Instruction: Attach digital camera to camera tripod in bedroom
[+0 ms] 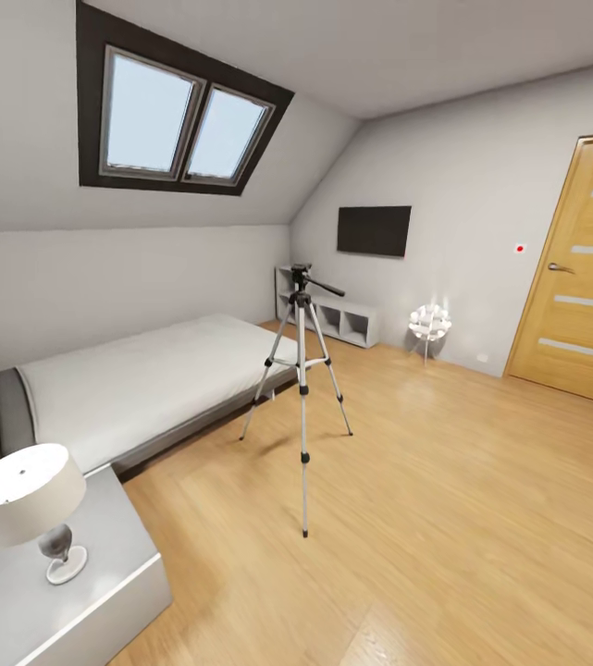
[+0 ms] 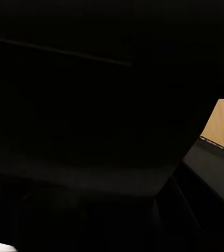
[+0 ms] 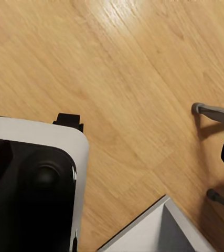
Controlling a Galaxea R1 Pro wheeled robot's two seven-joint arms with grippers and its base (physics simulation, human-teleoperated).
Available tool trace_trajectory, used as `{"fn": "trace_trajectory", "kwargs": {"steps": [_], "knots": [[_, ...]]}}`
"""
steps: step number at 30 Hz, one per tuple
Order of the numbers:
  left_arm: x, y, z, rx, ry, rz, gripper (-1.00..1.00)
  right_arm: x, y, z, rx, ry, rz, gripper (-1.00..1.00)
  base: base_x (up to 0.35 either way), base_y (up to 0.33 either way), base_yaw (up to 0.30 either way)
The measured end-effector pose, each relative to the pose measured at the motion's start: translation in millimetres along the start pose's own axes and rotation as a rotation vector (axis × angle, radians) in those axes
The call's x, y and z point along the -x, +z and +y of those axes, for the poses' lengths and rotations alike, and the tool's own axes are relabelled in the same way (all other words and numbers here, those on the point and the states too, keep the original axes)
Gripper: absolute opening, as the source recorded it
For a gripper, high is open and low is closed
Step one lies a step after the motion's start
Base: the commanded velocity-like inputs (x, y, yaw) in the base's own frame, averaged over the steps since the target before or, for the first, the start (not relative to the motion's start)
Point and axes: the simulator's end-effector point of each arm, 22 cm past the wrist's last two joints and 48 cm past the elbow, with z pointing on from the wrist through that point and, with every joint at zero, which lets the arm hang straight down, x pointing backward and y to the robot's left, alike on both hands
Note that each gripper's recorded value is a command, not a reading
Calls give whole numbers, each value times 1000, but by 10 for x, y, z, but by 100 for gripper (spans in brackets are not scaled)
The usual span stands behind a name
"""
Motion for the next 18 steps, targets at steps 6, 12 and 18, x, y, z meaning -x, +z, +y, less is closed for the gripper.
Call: {"fn": "trace_trajectory", "kwargs": {"steps": [6,12,18], "knots": [[-5,-77,2,-1,2,0,-100,8,-77,-8,0,0,0,100,0,0,0],[-12,-153,2,-2,2,1,-100,10,-151,-15,0,0,1,100,0,0,0],[-20,-224,11,-2,2,2,-100,11,-223,-21,0,-2,2,100,0,0,0]]}}
